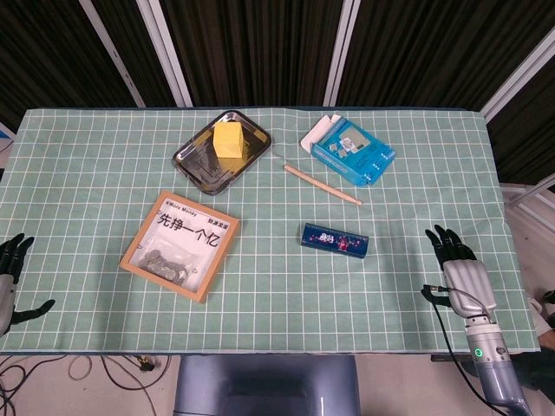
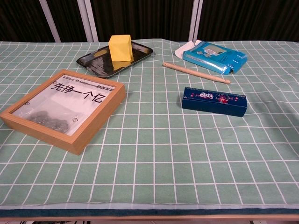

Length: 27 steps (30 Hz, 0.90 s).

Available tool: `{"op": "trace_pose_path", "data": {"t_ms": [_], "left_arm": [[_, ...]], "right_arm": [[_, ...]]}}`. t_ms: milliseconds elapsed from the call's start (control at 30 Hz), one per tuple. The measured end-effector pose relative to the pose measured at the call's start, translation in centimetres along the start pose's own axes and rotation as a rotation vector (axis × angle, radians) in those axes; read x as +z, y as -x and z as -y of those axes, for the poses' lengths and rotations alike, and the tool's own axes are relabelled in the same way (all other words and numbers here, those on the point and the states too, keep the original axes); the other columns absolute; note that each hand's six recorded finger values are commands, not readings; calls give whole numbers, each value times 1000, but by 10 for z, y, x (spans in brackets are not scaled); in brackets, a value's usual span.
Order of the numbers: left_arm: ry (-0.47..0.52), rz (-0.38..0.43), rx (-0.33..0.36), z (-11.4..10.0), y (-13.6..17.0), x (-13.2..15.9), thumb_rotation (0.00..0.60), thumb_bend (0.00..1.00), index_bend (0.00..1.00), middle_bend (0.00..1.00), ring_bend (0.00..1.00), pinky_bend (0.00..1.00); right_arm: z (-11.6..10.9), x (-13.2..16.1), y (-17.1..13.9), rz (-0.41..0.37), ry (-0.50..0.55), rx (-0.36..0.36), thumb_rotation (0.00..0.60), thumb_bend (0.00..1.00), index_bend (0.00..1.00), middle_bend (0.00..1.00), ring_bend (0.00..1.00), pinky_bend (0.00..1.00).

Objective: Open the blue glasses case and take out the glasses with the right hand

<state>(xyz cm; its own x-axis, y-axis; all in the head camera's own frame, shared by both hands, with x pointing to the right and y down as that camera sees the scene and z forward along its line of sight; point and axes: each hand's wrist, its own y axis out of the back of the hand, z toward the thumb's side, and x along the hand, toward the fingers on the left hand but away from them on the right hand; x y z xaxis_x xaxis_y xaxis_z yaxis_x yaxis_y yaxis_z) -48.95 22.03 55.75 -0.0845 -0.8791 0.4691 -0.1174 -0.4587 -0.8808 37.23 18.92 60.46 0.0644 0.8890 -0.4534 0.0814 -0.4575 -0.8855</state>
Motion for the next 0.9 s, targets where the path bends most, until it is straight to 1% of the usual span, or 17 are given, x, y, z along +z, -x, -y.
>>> {"op": "trace_pose_path", "data": {"t_ms": [300, 500, 600, 700, 800, 900], "left_arm": [[-1, -2, 8, -2, 2, -2, 600, 40, 0, 0, 0, 0], [7, -3, 9, -1, -1, -1, 600, 40, 0, 0, 0, 0], [13, -2, 1, 0, -2, -1, 600, 40, 0, 0, 0, 0], [17, -1, -5, 1, -2, -1, 600, 40, 0, 0, 0, 0], [23, -2, -18, 3, -4, -1, 600, 40, 0, 0, 0, 0], [27, 2, -22, 2, -5, -1, 600, 41, 0, 0, 0, 0]], "right_arm": [[1, 6, 0, 1, 31, 22, 600, 118, 0, 0, 0, 225], [-5, 22, 7, -1, 101, 38, 600, 102, 0, 0, 0, 225], [-7, 33, 17, -4, 128, 64, 600, 102, 0, 0, 0, 225], [-8, 49, 28, -13, 151, 108, 600, 102, 0, 0, 0, 226], [-9, 66, 42, -32, 132, 143, 600, 102, 6, 0, 0, 225], [-8, 83, 58, -45, 100, 169, 600, 105, 63, 0, 0, 225]]}}
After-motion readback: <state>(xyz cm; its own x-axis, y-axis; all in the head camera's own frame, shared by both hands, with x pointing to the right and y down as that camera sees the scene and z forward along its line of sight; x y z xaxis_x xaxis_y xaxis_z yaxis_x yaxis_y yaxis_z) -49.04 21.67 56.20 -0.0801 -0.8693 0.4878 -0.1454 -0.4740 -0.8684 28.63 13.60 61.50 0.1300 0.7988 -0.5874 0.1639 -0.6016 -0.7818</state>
